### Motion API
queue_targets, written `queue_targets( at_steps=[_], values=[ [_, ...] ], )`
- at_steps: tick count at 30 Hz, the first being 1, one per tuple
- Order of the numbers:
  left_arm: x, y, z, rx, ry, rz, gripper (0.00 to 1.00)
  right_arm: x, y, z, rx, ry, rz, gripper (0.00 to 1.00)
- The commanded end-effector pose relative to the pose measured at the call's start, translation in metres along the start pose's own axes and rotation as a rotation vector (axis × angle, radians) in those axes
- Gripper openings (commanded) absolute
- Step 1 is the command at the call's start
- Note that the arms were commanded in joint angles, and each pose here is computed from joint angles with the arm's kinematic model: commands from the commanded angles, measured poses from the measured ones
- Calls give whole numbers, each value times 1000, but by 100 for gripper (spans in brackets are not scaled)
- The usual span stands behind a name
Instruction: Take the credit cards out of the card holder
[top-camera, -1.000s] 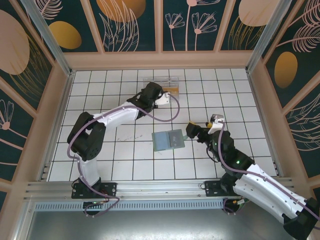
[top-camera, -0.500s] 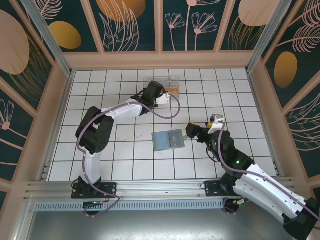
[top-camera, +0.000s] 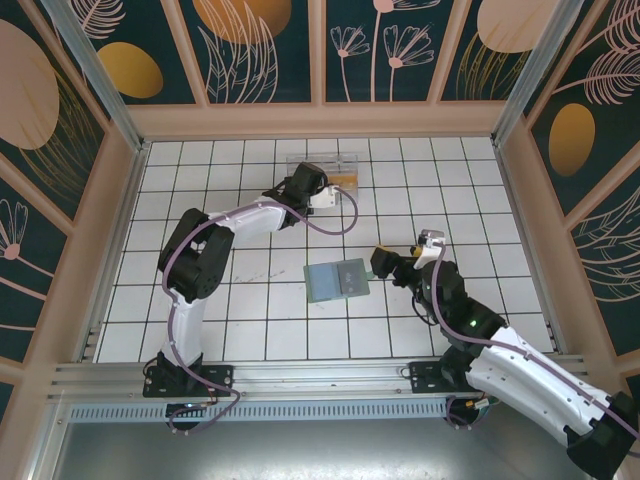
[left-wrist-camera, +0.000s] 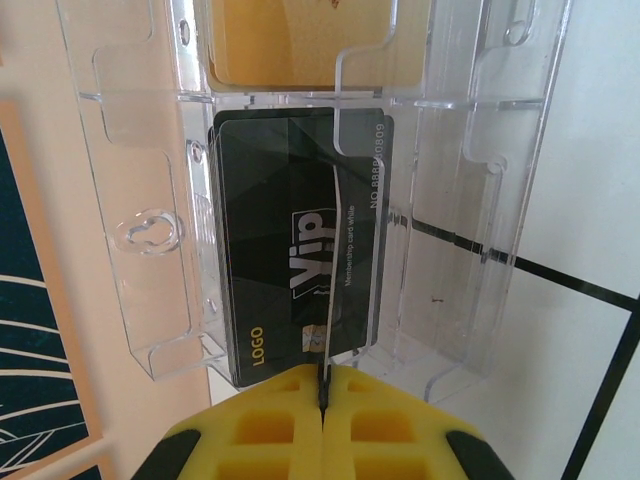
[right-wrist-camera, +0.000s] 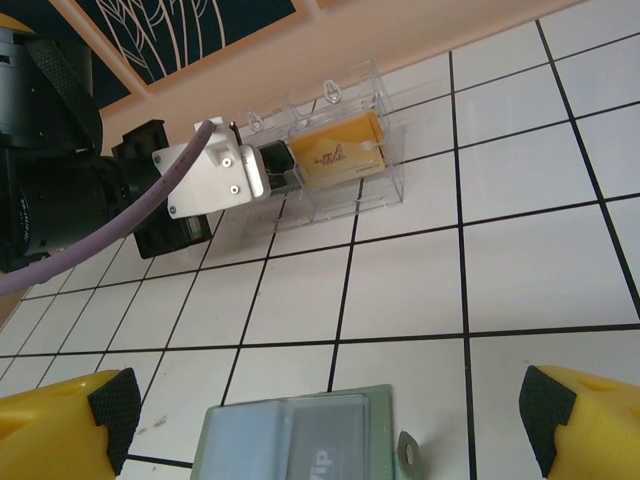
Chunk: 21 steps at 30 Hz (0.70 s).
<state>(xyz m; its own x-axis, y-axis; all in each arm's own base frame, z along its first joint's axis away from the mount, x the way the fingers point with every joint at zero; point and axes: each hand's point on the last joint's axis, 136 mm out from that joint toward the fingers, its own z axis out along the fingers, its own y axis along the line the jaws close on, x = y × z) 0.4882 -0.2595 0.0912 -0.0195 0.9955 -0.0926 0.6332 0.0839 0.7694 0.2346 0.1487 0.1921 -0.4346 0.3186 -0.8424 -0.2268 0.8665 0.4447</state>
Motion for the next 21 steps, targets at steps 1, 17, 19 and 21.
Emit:
queue_targets(
  at_steps=[1,17,19,21],
  values=[
    [-6,12,5,-28,-15,-11,0,3,0,1,-6,3,10,99],
    [-7,0,18,-1,-8,-11,0,8,-2,6,-3,23,5,99],
    [-7,0,20,-3,-2,-11,0,8,-1,6,-5,23,6,99],
    [-7,0,21,-7,-2,-13,1,9,-2,6,-4,23,6,99]
  ],
)
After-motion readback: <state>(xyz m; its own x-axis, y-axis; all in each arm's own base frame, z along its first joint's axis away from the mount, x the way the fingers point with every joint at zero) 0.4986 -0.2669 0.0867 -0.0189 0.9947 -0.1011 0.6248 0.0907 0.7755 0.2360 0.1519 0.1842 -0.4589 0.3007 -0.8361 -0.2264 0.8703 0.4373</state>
